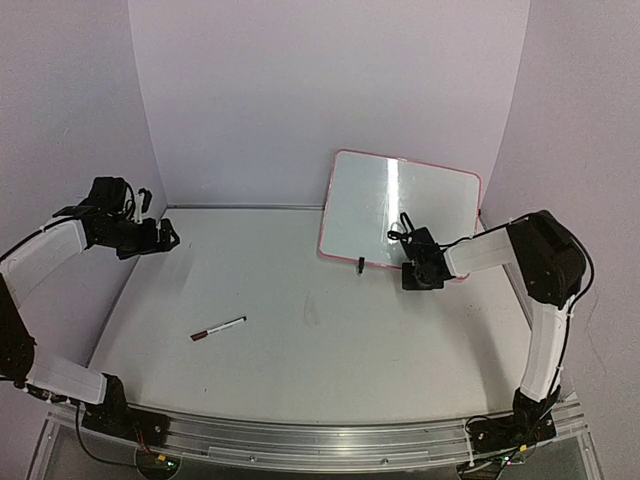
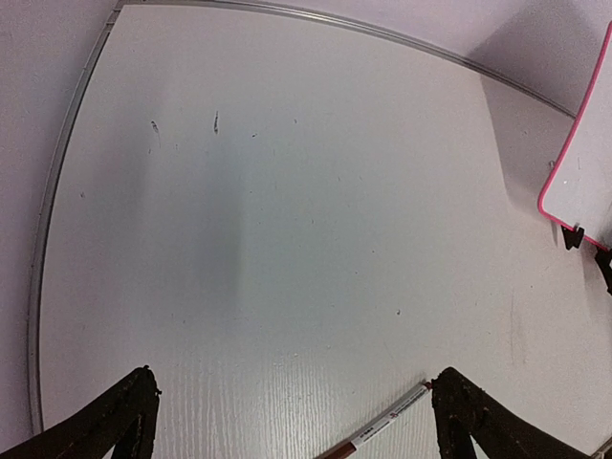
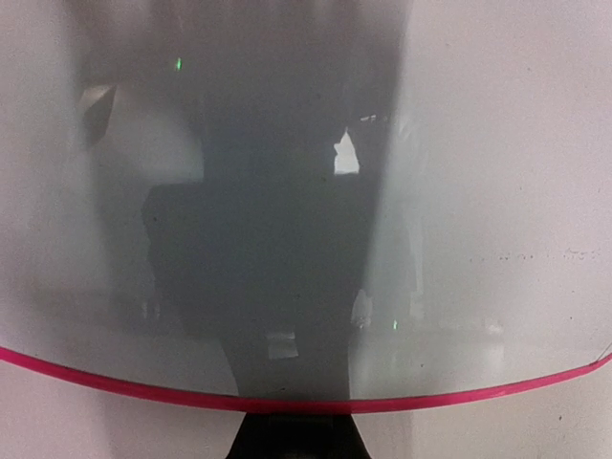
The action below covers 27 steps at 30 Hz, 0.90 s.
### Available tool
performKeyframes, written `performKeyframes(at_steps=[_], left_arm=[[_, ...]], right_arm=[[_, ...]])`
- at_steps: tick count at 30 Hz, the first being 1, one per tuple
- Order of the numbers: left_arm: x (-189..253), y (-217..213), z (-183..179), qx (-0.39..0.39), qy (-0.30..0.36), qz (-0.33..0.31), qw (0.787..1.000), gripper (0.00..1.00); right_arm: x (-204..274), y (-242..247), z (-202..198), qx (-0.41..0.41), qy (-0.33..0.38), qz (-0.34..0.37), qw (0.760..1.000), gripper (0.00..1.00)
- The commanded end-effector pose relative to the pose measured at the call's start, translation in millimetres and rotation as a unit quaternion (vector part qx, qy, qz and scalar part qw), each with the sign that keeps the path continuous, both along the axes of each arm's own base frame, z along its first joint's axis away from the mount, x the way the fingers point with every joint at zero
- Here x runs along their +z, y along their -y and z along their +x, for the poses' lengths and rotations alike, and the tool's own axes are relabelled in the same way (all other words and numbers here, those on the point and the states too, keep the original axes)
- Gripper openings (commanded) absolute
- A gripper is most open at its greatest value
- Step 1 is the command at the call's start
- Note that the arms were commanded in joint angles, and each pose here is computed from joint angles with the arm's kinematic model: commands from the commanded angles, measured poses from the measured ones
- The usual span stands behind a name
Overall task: Write a sentence on the whiteboard
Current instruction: Move the whiteboard stand to the center of the board.
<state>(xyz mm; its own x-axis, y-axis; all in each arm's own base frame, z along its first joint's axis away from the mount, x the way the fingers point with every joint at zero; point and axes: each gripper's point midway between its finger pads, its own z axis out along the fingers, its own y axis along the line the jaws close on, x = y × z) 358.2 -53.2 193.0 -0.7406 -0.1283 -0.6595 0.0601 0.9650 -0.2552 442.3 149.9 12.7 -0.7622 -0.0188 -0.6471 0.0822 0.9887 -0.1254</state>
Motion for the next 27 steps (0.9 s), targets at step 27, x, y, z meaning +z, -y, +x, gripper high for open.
performKeyframes(at_steps=[27], left_arm=[[10,0,8,-0.002,0.016,-0.002,1.000,1.00]], right_arm=[[19,-147,-136,0.128,0.024,0.034,0.991,0.00]])
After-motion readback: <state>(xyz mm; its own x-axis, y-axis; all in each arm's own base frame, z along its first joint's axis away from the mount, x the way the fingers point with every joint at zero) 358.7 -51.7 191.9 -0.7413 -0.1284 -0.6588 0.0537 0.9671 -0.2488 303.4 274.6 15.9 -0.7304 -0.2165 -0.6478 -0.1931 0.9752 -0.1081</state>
